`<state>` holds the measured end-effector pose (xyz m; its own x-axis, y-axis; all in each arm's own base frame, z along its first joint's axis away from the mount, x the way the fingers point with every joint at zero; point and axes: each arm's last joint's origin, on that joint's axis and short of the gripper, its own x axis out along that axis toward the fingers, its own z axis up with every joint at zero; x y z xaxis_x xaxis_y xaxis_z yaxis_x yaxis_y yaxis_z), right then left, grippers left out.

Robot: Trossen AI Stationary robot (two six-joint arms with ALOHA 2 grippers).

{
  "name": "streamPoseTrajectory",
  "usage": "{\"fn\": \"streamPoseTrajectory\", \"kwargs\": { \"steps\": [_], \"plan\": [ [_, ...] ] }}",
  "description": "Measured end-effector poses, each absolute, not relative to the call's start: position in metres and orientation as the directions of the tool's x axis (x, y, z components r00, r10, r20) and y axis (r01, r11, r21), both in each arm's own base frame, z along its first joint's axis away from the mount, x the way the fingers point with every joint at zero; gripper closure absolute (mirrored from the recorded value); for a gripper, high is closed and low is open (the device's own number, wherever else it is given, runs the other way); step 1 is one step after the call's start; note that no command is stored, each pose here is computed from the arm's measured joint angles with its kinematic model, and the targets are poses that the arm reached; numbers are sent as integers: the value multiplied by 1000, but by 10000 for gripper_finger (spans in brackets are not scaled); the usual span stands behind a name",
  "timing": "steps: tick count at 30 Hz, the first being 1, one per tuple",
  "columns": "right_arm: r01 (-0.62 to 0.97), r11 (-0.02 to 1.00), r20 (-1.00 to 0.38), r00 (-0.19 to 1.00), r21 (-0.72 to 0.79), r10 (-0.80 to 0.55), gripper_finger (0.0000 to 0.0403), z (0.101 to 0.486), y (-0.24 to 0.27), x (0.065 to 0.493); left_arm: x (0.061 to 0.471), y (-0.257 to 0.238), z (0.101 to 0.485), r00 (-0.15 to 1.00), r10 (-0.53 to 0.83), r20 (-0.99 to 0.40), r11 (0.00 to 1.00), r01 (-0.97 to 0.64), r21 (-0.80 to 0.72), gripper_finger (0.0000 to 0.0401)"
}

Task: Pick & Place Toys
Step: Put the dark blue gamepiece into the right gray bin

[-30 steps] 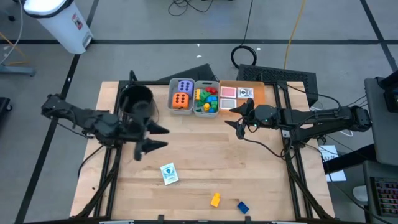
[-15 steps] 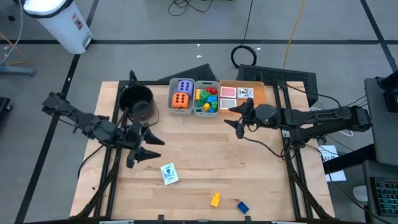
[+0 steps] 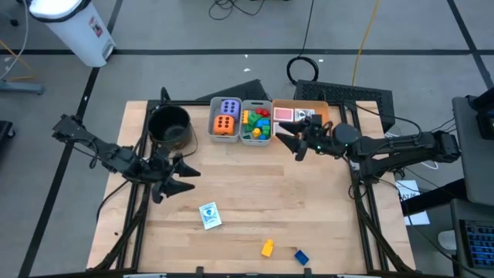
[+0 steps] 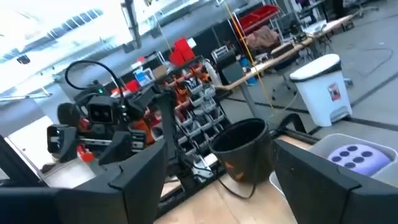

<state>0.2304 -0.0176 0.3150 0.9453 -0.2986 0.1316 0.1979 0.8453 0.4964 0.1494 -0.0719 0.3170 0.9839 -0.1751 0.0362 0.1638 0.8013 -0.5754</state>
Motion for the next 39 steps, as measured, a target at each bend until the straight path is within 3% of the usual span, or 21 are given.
{"fn": "streamPoseTrajectory", "kwargs": {
  "steps": [5, 14, 24, 31, 36, 39],
  "plan": [
    [135, 835, 232, 926, 533, -298, 128, 325, -18, 228, 151, -68, 317, 989, -143, 34, 818, 137, -559, 119],
    [149, 834, 209, 931, 531, -299, 128, 322, -18, 229, 154, -62, 317, 994, -100, 34, 823, 102, -558, 119],
    [27, 772, 239, 944, 635, -229, 128, 343, -1, 231, 156, -56, 317, 998, -61, 33, 825, 68, -561, 119],
    [142, 816, -124, 988, 560, -86, 128, 370, 38, 251, 158, -51, 316, 999, -47, 26, 827, 53, -559, 119],
    [244, 831, -459, 888, 499, 15, 129, 358, 79, 274, 159, -48, 312, 999, -37, -14, 825, 23, -565, 119],
    [266, 844, -572, 818, 466, 58, 129, 343, 109, 288, 159, -48, 310, 999, -37, -36, 829, 11, -559, 119]
  ]
}}
